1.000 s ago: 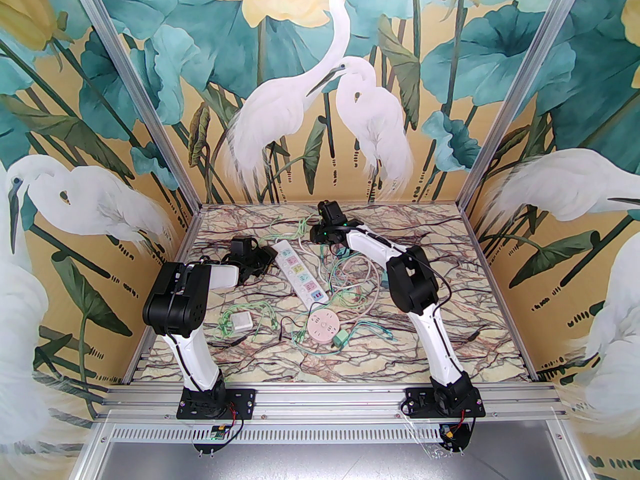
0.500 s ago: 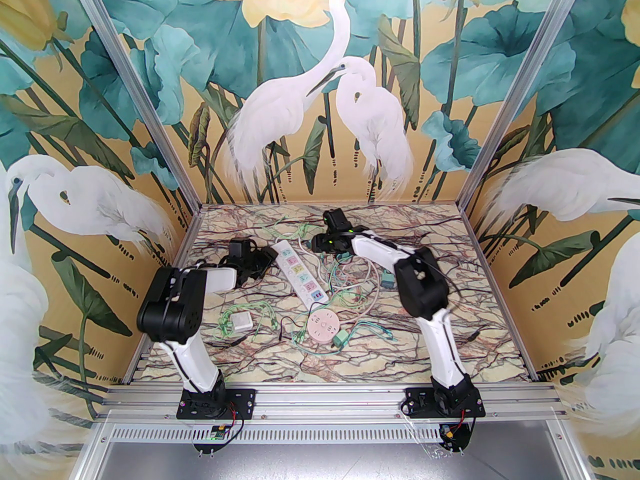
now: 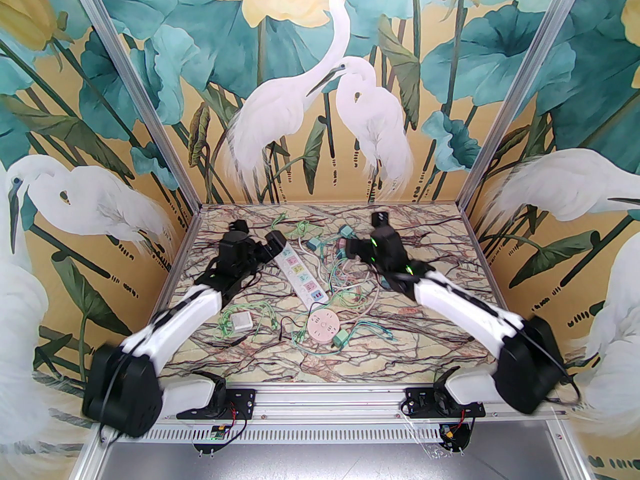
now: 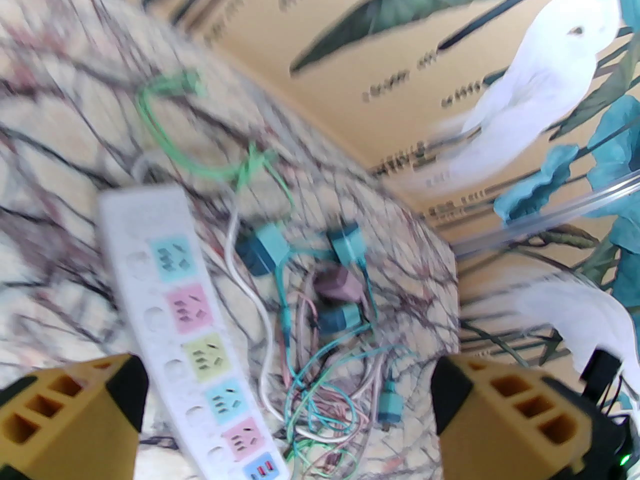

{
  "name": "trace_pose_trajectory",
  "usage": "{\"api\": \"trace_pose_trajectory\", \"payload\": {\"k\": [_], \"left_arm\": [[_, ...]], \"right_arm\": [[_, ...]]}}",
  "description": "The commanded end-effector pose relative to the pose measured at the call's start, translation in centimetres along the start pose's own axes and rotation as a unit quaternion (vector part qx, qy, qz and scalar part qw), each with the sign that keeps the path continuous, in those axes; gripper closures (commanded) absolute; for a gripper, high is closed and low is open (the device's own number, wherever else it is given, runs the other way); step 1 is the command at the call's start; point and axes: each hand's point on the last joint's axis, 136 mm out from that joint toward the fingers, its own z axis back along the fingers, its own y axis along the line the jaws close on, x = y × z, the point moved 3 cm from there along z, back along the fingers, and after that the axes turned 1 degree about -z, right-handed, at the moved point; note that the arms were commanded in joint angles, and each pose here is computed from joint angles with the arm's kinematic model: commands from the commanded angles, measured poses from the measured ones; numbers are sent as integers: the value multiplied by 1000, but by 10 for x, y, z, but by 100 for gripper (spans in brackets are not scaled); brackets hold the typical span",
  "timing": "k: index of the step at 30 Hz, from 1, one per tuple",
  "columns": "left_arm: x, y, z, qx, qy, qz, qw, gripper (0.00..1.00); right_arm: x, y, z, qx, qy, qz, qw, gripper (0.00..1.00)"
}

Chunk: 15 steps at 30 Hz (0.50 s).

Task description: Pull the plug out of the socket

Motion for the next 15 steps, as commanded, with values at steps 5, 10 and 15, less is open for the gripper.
{"api": "trace_pose_trajectory", "payload": {"k": [5,10,15], "left_arm": [[14,52,50,181,-54,-63,980,1],[28,61,61,231,-84,-105,964,1],[42,69,53,278,-110,-212,931,0]], "right_arm": [[3,-82,43,-176,-179,24,968,1],[-20,-126,41,-244,-162,35,955,1],[-22,-145,37,-273,-134,42,952,1]]}}
